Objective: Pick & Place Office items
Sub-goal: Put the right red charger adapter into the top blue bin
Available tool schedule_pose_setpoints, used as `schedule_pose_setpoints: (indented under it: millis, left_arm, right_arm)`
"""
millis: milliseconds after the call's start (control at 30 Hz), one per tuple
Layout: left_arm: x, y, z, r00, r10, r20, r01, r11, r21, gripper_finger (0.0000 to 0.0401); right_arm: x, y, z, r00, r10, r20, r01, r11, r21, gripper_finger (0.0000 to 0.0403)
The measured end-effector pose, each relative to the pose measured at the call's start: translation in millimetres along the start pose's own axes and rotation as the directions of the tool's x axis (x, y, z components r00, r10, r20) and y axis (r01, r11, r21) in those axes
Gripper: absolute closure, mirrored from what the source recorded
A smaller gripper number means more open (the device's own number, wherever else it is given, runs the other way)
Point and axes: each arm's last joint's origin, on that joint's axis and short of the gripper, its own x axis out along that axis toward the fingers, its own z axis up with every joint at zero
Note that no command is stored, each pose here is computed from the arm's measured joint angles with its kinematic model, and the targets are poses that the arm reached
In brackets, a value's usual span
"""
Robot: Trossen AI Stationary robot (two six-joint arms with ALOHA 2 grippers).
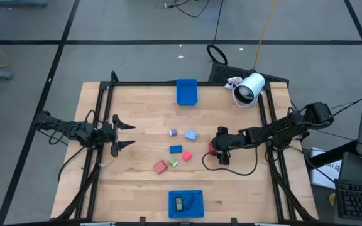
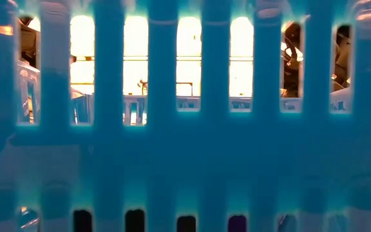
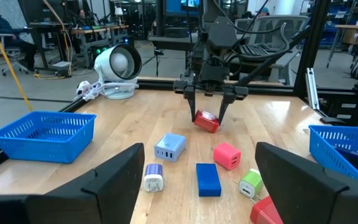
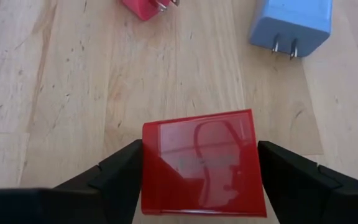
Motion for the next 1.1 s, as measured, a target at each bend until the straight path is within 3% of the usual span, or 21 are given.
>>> schedule_pose_setpoints:
  millis: [533, 800, 1100]
  left_arm:
    - [0, 0, 0, 1.000, 0.000, 0.000, 0.000, 1.000, 0.000, 0.0081]
    - [0, 0, 0, 1.000, 0.000, 0.000, 0.000, 1.000, 0.000, 0.0079]
    - [0, 0, 0, 1.000, 0.000, -0.003, 0.000, 1.000, 0.001, 0.0099]
  right_arm:
    - [-2, 0, 3, 1.000, -0.002, 0.027, 0.002, 1.000, -0.005, 0.0132]
    - [-20, 0, 18, 0.988, 0.015, 0.156, -0.017, 1.000, 0.007, 0.0132]
    - [-45, 0, 41, 0.920, 0.038, 0.390, -0.032, 0.999, -0.022, 0.0132]
